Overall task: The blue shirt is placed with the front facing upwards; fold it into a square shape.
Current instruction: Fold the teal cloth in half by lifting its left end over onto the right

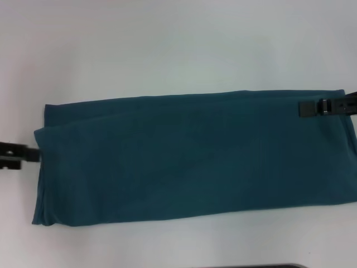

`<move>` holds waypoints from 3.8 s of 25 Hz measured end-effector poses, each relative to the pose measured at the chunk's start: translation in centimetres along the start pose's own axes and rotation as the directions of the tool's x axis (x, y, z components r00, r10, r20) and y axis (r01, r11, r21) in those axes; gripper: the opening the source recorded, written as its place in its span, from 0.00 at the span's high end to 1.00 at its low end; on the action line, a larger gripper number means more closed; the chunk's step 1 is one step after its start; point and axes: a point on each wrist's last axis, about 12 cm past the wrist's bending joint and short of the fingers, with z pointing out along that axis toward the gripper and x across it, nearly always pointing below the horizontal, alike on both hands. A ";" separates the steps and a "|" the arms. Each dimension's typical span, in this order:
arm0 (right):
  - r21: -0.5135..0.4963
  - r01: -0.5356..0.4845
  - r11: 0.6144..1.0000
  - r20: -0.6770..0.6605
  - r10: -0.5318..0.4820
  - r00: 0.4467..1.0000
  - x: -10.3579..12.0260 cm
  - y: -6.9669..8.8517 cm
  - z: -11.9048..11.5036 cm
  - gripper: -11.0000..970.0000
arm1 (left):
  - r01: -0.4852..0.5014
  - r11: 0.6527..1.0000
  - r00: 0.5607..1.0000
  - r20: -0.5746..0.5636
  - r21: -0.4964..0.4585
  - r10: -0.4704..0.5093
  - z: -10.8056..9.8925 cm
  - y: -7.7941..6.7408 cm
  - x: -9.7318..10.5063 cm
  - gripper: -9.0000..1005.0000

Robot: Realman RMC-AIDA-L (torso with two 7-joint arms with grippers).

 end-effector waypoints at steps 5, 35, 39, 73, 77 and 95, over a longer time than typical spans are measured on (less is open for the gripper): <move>-0.001 -0.001 1.000 -0.001 0.001 1.000 -0.1 0.0 0.1 0.08 | -0.007 0.995 0.997 0.083 0.103 -0.002 -2.6 -0.3 1.0 0.39; 0.014 -0.012 1.000 0.004 0.012 1.000 0.0 -0.2 0.1 0.08 | 0.032 0.995 0.996 -0.092 0.095 -0.023 4.6 -0.8 0.3 0.27; 0.015 -0.014 1.000 0.005 0.014 1.000 0.1 -0.2 0.0 0.08 | 0.021 0.997 0.994 -0.105 0.080 -0.013 5.2 -1.1 0.1 0.27; 0.012 -0.012 1.000 0.007 0.012 1.000 -0.1 -0.2 0.1 0.08 | 0.033 0.997 0.993 -0.112 0.070 -0.025 6.3 -2.0 -0.5 0.27; 0.012 -0.014 1.000 0.007 0.014 1.000 -0.1 -0.2 0.1 0.08 | 0.038 0.998 0.994 -0.102 0.052 -0.032 6.1 -1.8 -0.7 0.27; 0.017 -0.024 1.000 0.005 0.024 1.000 0.0 -0.2 0.0 0.08 | 0.035 0.996 0.998 -0.059 0.079 -0.031 2.9 -1.4 -0.9 0.27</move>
